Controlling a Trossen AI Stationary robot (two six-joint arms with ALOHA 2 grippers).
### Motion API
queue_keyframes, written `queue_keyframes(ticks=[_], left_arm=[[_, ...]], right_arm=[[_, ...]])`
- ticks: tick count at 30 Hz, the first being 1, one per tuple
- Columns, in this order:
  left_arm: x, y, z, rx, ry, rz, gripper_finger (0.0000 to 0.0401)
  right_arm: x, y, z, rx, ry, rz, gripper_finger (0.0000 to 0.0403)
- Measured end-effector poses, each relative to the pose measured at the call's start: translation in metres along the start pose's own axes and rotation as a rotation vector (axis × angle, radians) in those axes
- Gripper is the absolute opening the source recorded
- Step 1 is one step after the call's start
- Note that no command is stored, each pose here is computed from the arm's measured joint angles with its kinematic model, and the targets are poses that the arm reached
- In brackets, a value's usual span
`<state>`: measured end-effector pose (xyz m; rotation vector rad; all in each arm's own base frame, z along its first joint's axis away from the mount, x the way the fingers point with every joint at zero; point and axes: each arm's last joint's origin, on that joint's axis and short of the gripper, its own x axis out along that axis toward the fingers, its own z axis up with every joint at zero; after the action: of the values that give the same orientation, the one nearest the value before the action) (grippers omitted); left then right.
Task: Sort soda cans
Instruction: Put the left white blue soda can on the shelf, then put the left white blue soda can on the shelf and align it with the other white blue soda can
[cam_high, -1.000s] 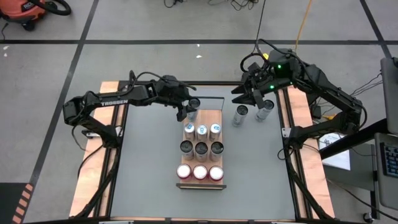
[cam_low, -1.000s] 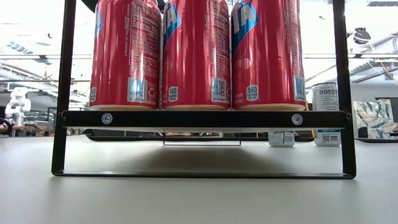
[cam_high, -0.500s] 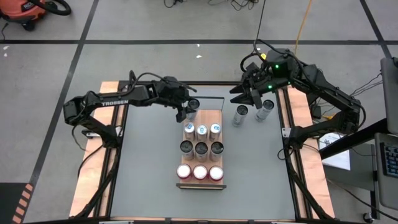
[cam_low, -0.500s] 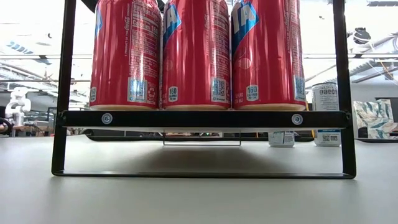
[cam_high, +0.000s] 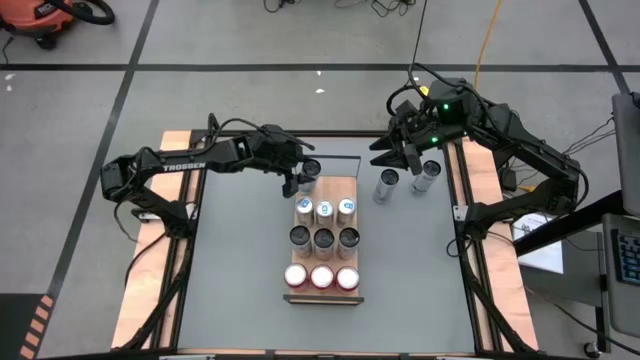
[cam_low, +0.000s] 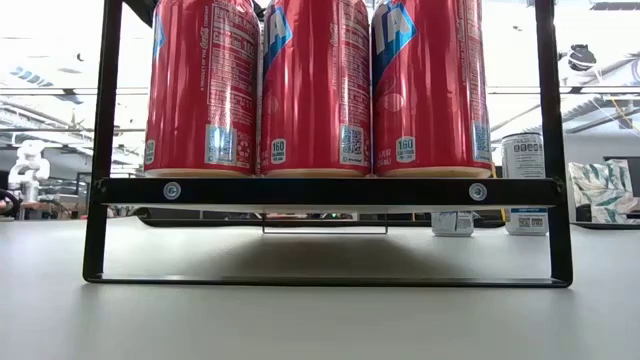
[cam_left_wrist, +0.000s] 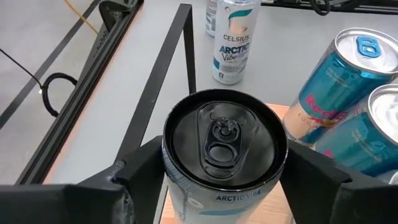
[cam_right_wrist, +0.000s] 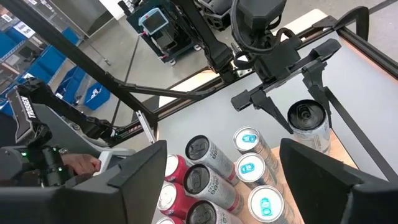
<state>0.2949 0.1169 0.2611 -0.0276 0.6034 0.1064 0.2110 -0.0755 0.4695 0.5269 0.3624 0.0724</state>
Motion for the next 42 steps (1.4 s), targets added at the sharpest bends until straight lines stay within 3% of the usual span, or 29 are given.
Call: queue_keyframes(ticks=[11,25,32,42], left_arm=[[0.000,0.000,-0.007,0.028,0.092,0.017,0.0339],[-0.030,-0.001,0.025,0.027,-0.038,0.070,0.0343],[-0.074,-0.006,0.057,0.023,-0.180,0.099,0.0344],[-0.159,-0.027,0.086,-0.212,-0.371,0.159,0.0343]], right_arm=[[0.000,0.000,0.000,-0.007,0.000,0.000,0.0286],[0.010,-0.006,0.002,-0.015,0.004,-0.022,0.0286],[0.022,-0.014,0.004,-0.025,0.021,-0.029,0.0286],[0.022,-0.018,-0.002,-0.009,0.056,-0.125,0.0286]])
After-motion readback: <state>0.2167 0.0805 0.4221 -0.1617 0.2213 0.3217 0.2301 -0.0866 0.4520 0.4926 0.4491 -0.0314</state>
